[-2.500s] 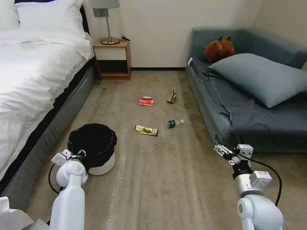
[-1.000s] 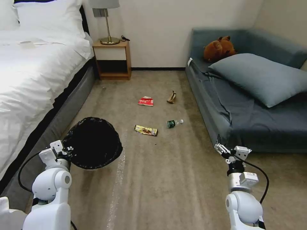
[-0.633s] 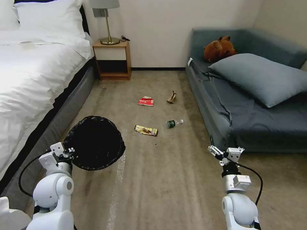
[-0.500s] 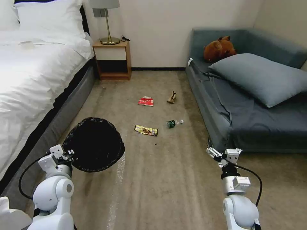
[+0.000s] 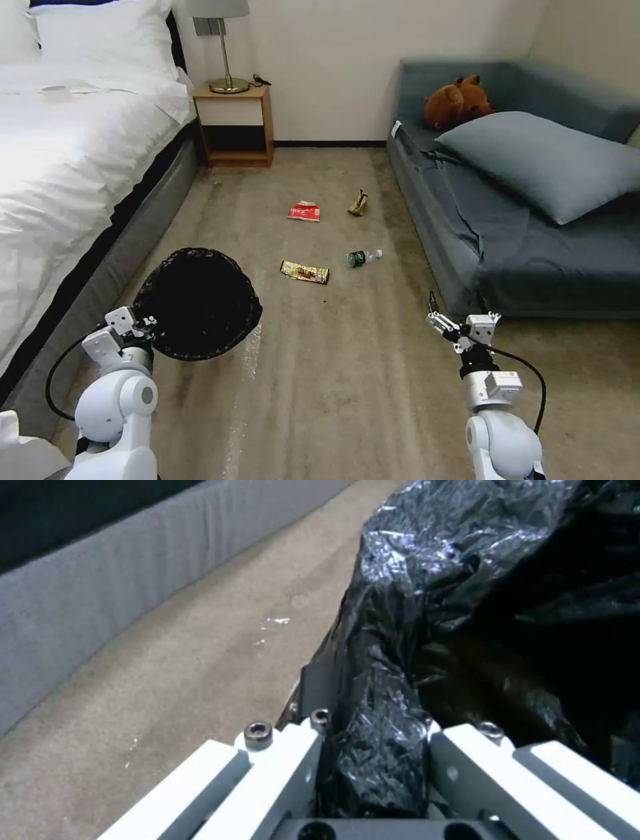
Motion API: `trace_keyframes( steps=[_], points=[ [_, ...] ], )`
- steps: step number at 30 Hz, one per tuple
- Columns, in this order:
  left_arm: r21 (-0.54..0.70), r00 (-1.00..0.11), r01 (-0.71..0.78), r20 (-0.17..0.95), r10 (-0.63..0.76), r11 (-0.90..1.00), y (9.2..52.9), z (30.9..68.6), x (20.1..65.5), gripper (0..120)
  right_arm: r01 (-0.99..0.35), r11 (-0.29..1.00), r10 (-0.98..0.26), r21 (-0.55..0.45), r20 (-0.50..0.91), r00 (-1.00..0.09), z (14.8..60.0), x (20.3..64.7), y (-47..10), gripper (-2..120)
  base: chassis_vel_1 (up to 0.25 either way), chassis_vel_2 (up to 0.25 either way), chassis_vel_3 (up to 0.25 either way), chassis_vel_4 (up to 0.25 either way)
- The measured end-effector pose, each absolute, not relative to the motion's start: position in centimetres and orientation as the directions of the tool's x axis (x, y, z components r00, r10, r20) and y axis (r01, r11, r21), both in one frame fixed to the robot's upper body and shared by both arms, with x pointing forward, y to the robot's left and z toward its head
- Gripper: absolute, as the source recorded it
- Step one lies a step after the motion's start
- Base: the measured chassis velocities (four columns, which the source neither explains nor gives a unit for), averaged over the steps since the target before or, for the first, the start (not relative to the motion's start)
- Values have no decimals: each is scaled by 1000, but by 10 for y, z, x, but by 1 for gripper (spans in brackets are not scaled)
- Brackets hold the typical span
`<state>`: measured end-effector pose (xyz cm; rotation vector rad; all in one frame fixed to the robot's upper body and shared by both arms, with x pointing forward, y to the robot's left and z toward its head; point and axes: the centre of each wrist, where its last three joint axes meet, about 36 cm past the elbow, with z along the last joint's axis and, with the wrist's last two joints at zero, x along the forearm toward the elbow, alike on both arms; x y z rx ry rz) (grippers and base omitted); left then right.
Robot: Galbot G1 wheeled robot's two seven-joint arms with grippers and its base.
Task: Pick up the trash bin, then pick up the garbage on the floor and place it into the trash bin.
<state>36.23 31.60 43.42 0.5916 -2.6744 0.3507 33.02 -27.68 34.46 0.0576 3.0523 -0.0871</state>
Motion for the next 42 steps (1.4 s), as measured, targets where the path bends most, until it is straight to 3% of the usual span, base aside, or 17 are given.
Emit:
trace_keyframes(
  steps=[42],
  points=[
    [-163, -843, -447, 405, -353, 880, 323, 429, 364, 2, 23, 998, 20, -59, -65, -998, 334, 324, -283, 100, -4, 4, 3, -5]
  ],
)
